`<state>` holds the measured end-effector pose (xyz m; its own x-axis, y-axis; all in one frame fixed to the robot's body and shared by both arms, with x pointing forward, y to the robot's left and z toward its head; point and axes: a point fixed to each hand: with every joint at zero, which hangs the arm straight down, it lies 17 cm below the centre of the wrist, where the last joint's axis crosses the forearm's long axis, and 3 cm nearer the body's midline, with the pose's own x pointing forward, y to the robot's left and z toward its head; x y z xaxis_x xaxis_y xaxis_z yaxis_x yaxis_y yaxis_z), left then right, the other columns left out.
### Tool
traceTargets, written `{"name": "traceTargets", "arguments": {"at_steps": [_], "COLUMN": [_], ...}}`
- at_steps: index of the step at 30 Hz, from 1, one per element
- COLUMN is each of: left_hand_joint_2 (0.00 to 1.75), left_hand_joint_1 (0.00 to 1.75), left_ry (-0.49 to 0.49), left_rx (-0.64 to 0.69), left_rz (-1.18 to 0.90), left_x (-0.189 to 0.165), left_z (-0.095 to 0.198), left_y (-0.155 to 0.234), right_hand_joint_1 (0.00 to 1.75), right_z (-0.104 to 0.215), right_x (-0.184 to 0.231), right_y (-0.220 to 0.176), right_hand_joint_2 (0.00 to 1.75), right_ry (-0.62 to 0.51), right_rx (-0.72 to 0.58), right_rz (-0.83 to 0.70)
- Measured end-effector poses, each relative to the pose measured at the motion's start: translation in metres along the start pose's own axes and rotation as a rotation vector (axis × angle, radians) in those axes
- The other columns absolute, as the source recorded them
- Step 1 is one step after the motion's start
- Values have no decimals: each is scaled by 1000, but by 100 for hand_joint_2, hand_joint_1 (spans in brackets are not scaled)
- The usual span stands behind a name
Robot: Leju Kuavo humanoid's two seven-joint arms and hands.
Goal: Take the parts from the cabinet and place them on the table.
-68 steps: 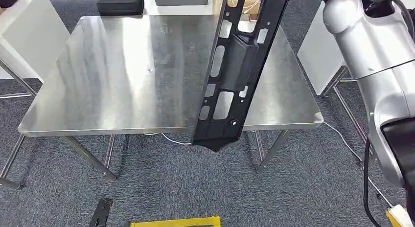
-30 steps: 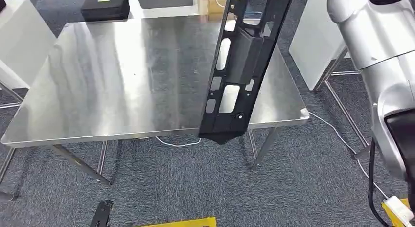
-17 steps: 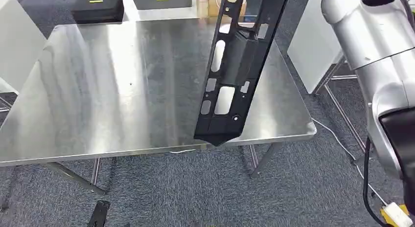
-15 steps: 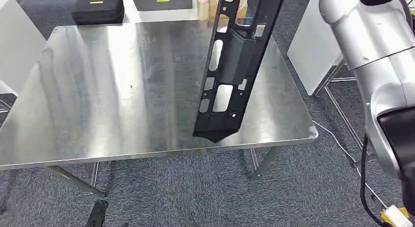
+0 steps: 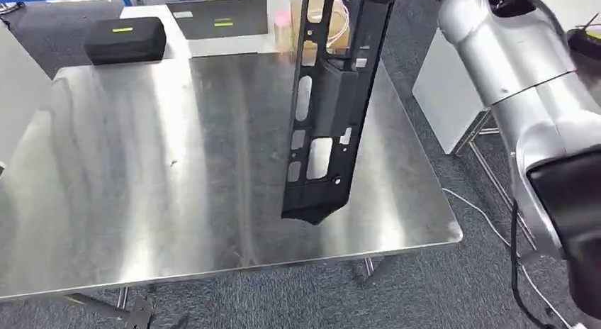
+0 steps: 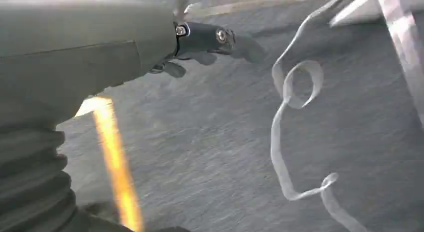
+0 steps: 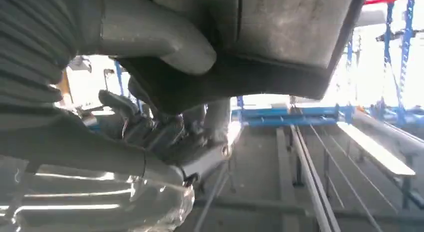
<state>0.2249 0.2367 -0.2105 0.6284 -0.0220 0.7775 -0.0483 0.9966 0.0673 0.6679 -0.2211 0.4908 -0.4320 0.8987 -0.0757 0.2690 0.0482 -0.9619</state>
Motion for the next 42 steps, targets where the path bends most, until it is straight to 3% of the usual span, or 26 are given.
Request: {"name": "traceTargets", "arguments": {"at_steps": [1, 2, 13, 14, 22, 35, 42], "left_hand_joint_2": [175, 175, 175, 0, 0, 0, 0], "left_hand_joint_1": [0, 0, 0, 0, 0, 0, 0], "left_ry": [-6, -7, 36, 37, 117, 143, 148], "left_rx": [13, 16, 43, 45, 45, 40, 39], "left_rz": [2, 3, 55, 57, 53, 74, 78], "left_x": [1, 1, -17, -17, -31, -35, -36], "left_z": [0, 0, 9, 9, 10, 10, 11], "left_y": [2, 4, 9, 10, 10, 9, 9], "right_hand_joint_1": [175, 0, 0, 0, 0, 0, 0], "right_z": [0, 0, 4, 5, 4, 10, 15], "right_x": [0, 1, -12, -14, -13, -33, -61], "right_y": [0, 1, -2, -2, -6, -18, -12], "right_hand_joint_2": [175, 175, 175, 175, 175, 175, 175], "right_ry": [-2, -3, 21, 25, 27, 72, 208], "right_rx": [-3, -3, -13, -13, -21, -73, -53], "right_rz": [-2, -3, -20, -20, -32, -120, -105]}}
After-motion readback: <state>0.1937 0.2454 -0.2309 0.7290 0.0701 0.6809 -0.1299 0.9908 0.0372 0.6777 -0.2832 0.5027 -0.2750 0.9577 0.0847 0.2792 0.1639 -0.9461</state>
